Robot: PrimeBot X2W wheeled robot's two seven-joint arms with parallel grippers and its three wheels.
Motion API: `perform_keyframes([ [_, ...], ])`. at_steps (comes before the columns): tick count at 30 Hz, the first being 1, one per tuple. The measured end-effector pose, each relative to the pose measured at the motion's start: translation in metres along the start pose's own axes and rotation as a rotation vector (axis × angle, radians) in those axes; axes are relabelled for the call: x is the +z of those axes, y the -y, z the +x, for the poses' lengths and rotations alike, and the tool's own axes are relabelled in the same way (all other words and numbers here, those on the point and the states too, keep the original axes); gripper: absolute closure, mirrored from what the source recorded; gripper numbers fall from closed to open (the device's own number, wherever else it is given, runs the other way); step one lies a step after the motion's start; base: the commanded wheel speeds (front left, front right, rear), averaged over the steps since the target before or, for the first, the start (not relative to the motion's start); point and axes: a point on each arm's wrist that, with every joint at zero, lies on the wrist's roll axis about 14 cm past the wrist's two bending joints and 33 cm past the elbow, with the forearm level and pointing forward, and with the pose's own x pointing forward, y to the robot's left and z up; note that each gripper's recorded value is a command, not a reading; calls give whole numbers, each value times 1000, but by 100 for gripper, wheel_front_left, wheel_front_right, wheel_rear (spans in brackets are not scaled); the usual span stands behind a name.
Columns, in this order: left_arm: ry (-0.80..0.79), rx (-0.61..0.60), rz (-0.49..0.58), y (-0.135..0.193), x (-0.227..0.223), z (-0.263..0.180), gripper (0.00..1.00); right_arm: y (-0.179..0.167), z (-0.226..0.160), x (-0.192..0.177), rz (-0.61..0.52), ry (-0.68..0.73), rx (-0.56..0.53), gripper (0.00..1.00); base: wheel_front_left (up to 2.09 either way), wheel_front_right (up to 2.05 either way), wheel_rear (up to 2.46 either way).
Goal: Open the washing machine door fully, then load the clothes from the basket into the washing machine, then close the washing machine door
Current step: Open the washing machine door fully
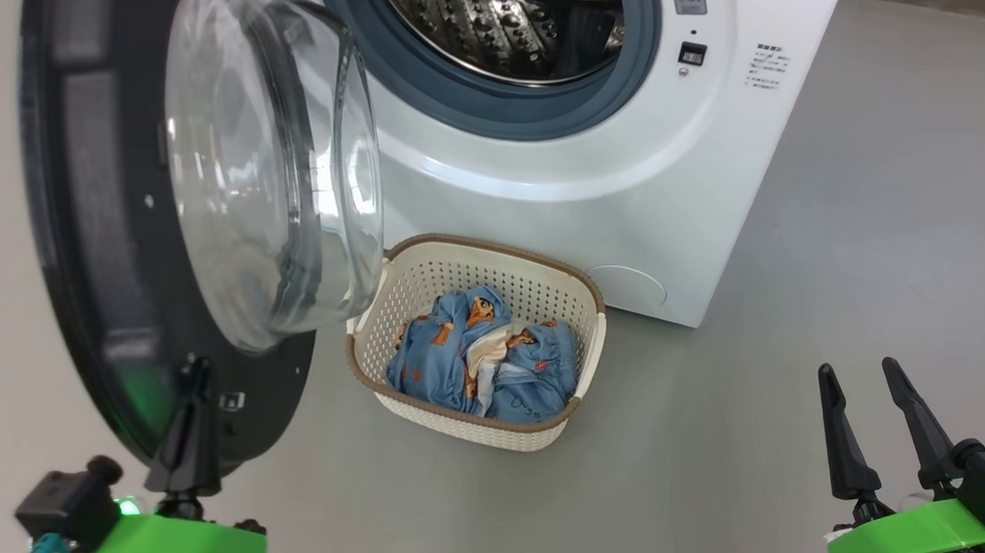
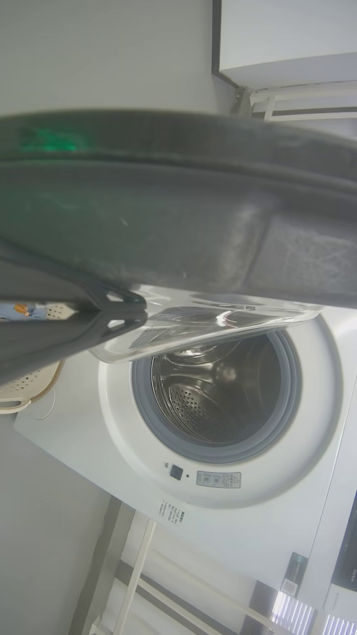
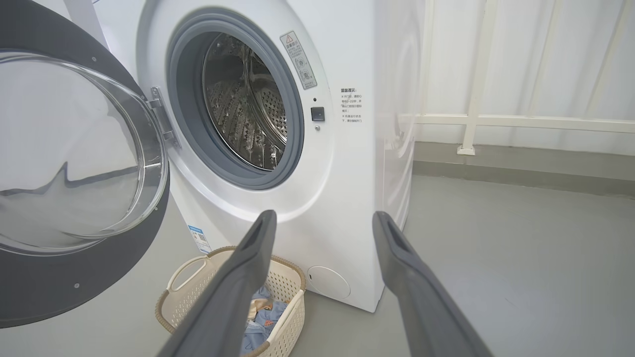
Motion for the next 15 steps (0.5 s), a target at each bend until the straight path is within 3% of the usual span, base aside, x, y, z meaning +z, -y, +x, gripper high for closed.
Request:
perform_keyframes([
  [15,61,139,67,-48,24,11,100,1,4,-14,11,-34,7,0,0,0,0],
])
